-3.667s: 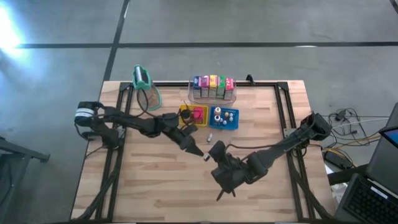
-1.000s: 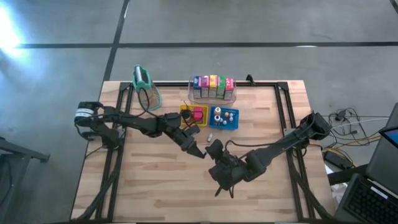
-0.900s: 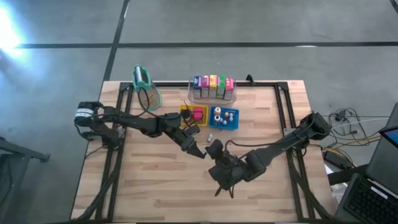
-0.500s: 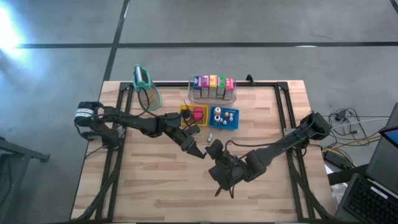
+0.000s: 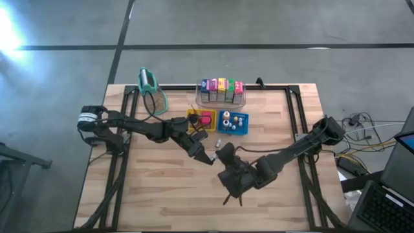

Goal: Pick & Place Kitchen Items
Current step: Put the small black food coloring bottle into the blue bin

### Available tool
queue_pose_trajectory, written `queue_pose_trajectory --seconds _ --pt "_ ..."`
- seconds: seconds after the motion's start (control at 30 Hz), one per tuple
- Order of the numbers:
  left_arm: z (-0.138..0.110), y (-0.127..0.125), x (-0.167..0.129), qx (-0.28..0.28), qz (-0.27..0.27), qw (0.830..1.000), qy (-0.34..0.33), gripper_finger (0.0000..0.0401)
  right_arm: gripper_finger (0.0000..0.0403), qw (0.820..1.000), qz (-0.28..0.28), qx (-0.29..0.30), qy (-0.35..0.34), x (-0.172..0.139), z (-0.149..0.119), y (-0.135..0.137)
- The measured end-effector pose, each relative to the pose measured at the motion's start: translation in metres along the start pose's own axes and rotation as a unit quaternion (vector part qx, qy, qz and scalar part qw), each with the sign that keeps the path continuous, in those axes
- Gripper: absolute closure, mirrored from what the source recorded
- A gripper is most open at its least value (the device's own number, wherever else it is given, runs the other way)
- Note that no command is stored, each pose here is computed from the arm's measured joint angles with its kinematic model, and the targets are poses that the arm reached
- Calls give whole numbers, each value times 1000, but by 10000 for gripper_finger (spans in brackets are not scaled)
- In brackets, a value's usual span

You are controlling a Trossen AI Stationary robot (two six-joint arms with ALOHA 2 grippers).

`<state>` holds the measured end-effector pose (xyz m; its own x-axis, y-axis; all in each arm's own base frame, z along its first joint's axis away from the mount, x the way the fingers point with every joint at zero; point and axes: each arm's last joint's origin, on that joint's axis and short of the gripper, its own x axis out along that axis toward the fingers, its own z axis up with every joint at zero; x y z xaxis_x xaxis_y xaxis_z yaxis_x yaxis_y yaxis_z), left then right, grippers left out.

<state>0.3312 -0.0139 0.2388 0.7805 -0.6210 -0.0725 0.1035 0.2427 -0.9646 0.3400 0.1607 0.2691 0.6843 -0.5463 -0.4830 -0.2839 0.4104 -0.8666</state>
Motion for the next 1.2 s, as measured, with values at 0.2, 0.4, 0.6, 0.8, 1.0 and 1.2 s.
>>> queue_pose_trajectory --seconds 0.2,0.4,0.6,0.8,1.0,1.2 --pt "0 1 0 74 3 997 1 309 246 992 43 100 60 -17 -32 -8" --pt "1 4 0 213 32 976 -22 309 238 946 169 273 47 -46 -58 -27" --pt "5 15 -2 382 150 909 -81 309 251 896 234 377 -28 -60 -74 -34" --pt "8 19 -5 493 267 819 -124 309 267 849 241 463 -82 -64 -106 -40" --pt "12 16 -5 540 307 772 -137 309 256 792 254 548 -93 -36 -136 -58" --pt "11 18 -6 543 315 767 -132 309 231 792 276 534 -106 -13 -137 -77"
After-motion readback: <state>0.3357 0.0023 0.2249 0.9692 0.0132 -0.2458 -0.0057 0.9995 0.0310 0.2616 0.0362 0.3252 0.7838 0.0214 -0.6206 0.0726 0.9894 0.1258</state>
